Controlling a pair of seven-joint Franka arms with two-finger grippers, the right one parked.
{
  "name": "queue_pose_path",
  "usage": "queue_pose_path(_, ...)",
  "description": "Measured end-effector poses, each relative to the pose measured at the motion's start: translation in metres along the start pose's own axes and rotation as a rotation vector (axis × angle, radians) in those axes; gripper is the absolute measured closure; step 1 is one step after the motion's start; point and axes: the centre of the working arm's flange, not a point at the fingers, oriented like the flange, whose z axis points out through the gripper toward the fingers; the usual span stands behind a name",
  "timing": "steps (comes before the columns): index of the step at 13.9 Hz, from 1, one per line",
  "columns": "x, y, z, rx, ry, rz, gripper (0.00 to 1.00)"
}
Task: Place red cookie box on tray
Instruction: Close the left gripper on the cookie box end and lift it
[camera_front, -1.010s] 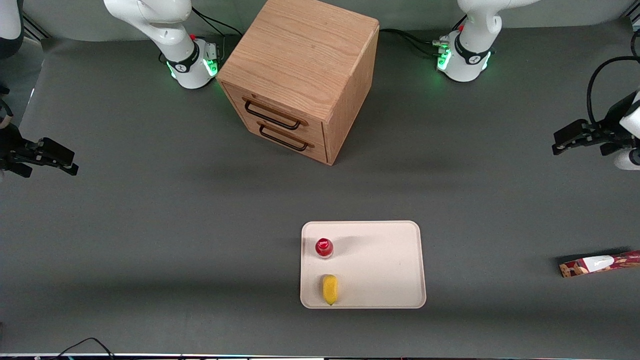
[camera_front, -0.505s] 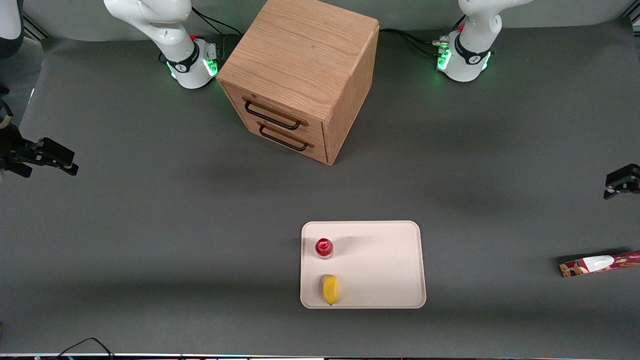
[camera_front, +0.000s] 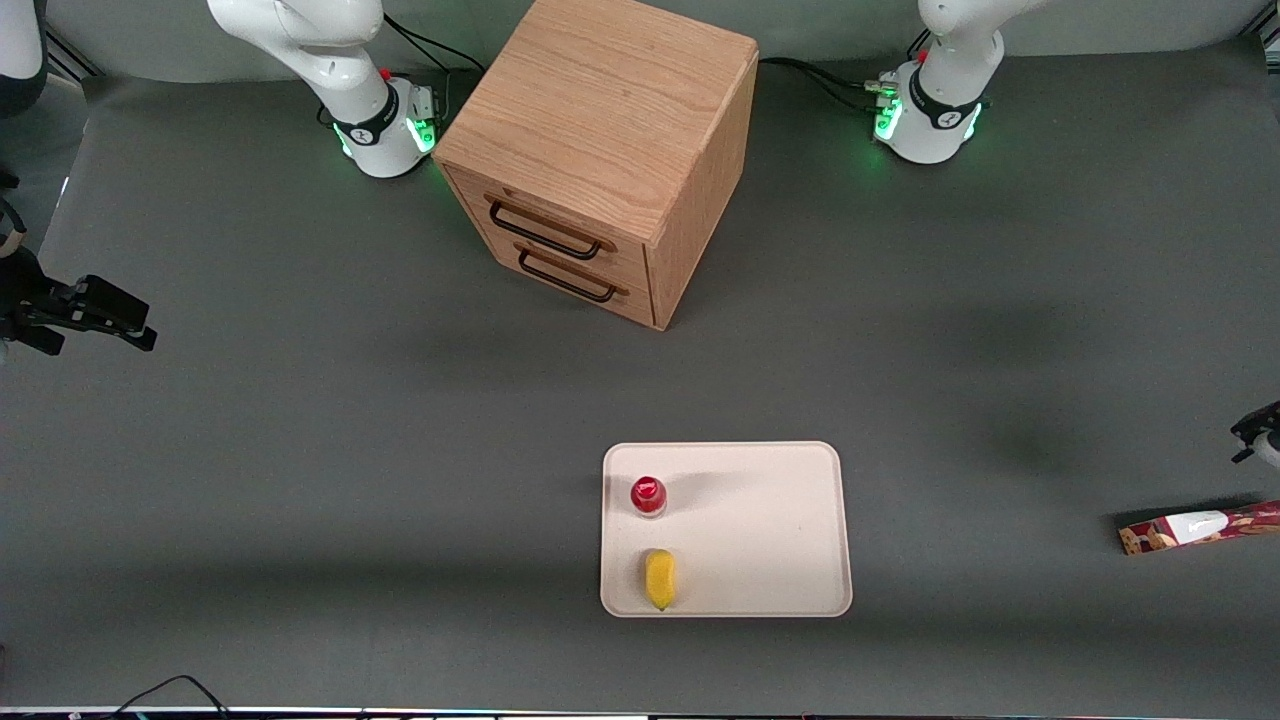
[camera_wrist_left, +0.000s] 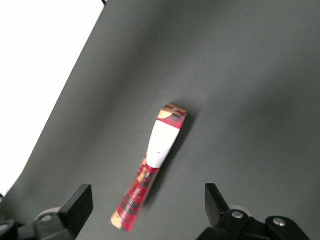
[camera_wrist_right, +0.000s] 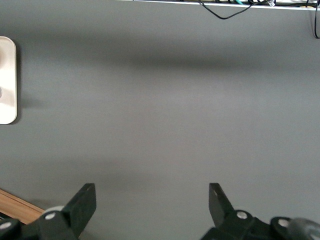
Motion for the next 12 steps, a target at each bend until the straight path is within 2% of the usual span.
queue_pose_path(3,-0.003,0.0,0.062,-0.018,0.01,0.124,0.0)
queue_pose_path(4,-0.003,0.0,0.074,-0.024,-0.002,0.155,0.0)
queue_pose_path(7,-0.012,0.003,0.106,-0.033,-0.07,0.222,0.0)
queue_pose_path(10,-0.023,0.003,0.125,-0.048,-0.086,0.257,0.0)
queue_pose_path(12,-0.033,-0.001,0.141,-0.033,-0.089,0.269,0.0)
